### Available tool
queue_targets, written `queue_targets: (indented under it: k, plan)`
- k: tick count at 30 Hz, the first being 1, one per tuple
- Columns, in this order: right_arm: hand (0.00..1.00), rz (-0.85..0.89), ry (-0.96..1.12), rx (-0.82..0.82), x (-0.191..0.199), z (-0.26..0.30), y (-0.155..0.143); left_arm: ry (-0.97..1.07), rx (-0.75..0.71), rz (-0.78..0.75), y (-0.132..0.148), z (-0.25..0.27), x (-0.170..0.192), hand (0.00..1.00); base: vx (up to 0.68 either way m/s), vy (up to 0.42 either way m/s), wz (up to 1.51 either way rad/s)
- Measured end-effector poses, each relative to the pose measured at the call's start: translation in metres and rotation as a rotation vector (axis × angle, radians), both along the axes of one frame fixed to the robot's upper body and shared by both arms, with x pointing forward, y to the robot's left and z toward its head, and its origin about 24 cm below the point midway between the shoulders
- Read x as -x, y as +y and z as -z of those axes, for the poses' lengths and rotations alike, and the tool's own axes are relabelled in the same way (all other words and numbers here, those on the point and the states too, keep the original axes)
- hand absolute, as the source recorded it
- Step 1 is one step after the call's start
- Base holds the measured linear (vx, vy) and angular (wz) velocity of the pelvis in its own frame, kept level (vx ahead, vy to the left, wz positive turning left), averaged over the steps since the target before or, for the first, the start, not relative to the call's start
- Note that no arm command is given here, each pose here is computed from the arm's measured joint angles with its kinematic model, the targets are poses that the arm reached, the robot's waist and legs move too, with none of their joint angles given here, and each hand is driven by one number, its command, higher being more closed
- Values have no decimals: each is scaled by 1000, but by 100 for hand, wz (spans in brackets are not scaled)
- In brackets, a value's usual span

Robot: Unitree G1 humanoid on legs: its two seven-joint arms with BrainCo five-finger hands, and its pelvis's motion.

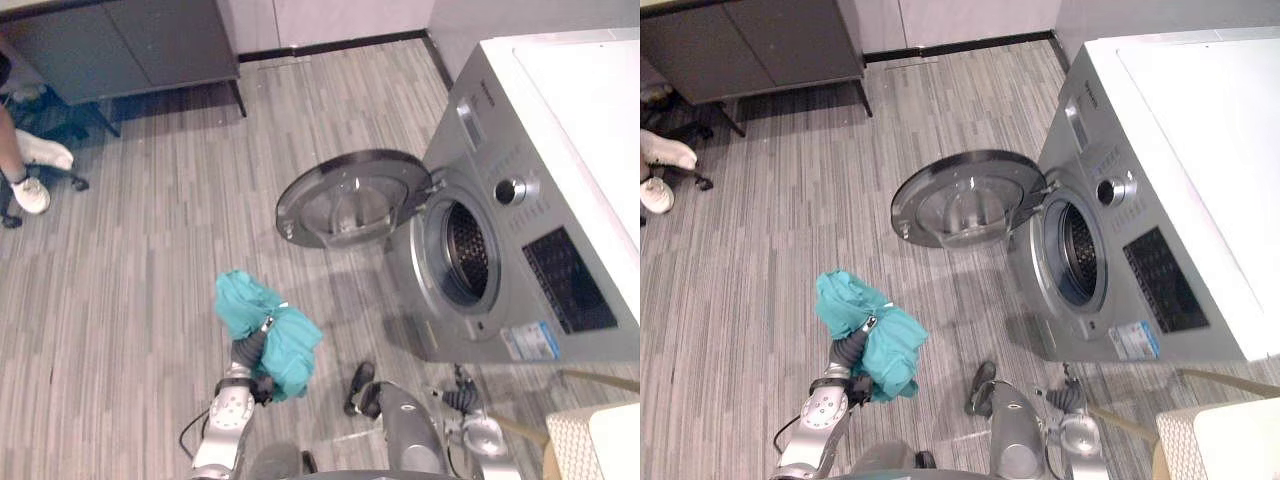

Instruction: Pick up the laundry basket with both hands and put the clothes into the washing machine.

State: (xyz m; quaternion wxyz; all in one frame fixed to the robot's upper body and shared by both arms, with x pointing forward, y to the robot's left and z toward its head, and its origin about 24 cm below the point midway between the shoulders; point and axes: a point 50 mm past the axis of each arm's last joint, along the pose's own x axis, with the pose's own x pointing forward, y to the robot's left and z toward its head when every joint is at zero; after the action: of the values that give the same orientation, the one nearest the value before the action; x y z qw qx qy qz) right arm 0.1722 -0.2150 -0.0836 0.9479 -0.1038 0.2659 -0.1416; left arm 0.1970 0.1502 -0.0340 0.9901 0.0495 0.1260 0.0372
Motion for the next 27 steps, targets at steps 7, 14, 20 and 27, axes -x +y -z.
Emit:
queue_targets:
  k: [7, 14, 20, 27]
  plan:
    - [0, -22, 12, -5, -5, 3, 5, -25, 22, 13, -6, -5, -1, 100, 400, 297, -140]
    - [0, -68, 29, -34, -7, 8, 24, 13, 1, 13, -1, 1, 4, 100, 188, 278, -117]
    - [0, -76, 79, -16, -8, 17, 23, 4, -24, -9, 10, -1, 4, 100, -4, 84, -150]
    - [0, -78, 185, 24, 7, 30, 9, -42, -38, -74, 22, -11, -8, 100, 33, -53, -70]
